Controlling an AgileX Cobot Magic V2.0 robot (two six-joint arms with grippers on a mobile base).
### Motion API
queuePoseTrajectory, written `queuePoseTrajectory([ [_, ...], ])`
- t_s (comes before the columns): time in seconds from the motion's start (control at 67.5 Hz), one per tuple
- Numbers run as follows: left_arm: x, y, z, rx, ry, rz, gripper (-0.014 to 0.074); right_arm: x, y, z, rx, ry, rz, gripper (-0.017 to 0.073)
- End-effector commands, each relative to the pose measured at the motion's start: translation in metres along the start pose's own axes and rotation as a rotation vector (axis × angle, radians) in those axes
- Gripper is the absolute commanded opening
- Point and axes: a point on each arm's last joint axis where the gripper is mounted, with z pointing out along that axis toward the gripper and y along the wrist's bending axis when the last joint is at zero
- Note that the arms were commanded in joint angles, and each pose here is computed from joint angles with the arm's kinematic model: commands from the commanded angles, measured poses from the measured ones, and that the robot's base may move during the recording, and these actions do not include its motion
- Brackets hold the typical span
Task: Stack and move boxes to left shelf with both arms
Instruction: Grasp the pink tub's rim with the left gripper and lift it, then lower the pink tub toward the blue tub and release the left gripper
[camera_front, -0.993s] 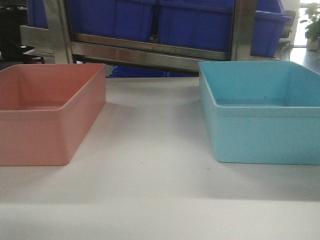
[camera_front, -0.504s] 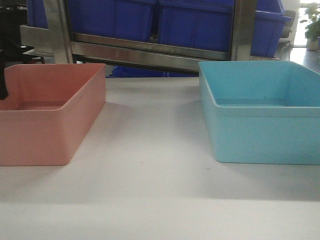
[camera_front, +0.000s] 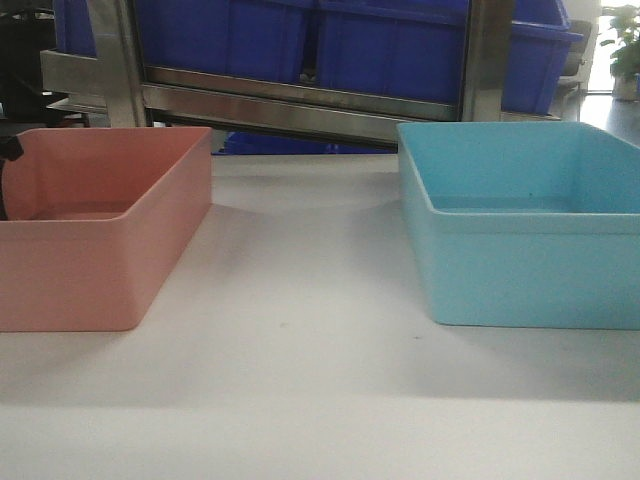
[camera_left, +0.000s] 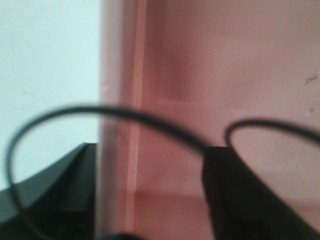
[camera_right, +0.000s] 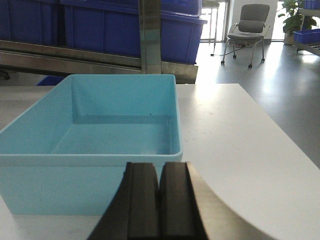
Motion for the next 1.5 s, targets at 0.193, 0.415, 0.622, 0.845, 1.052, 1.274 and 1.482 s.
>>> queuePoseTrajectory([
  [0.193,-0.008,-0.007,-0.039,0.0,-0.112,0.009,-0.0002,-0.018,0.001,-0.003,-0.005,-0.14,0.0,0.0053],
  [0.415,-0.008,-0.007,-0.039,0.002,-0.111,0.008,-0.0002,-0.018,0.001,-0.003,-0.005,-0.14,0.0,0.0053],
  [0.622,-0.014,-0.016,-0.062,0.077,-0.162,-0.013,-0.0001,-0.018,0.001,-0.003,-0.005,-0.14,0.0,0.0053],
  [0.845,-0.018,-0.045,-0.119,0.162,-0.286,-0.045,-0.0001,-0.018,0.001,-0.003,-0.005,-0.14,0.0,0.0053],
  [1.052,-0.019,-0.096,-0.121,0.219,-0.292,-0.038,-0.0001,-0.018,0.001,-0.003,-0.005,-0.14,0.0,0.0053],
  [1.274,-0.02,-0.148,-0.102,0.267,-0.28,-0.011,-0.0001,-0.018,0.001,-0.003,-0.005,-0.141,0.0,0.0053],
  [1.482,-0.015,-0.171,-0.058,0.261,-0.154,-0.027,-0.0001,-0.018,0.001,-0.003,-0.005,-0.143,0.0,0.0053],
])
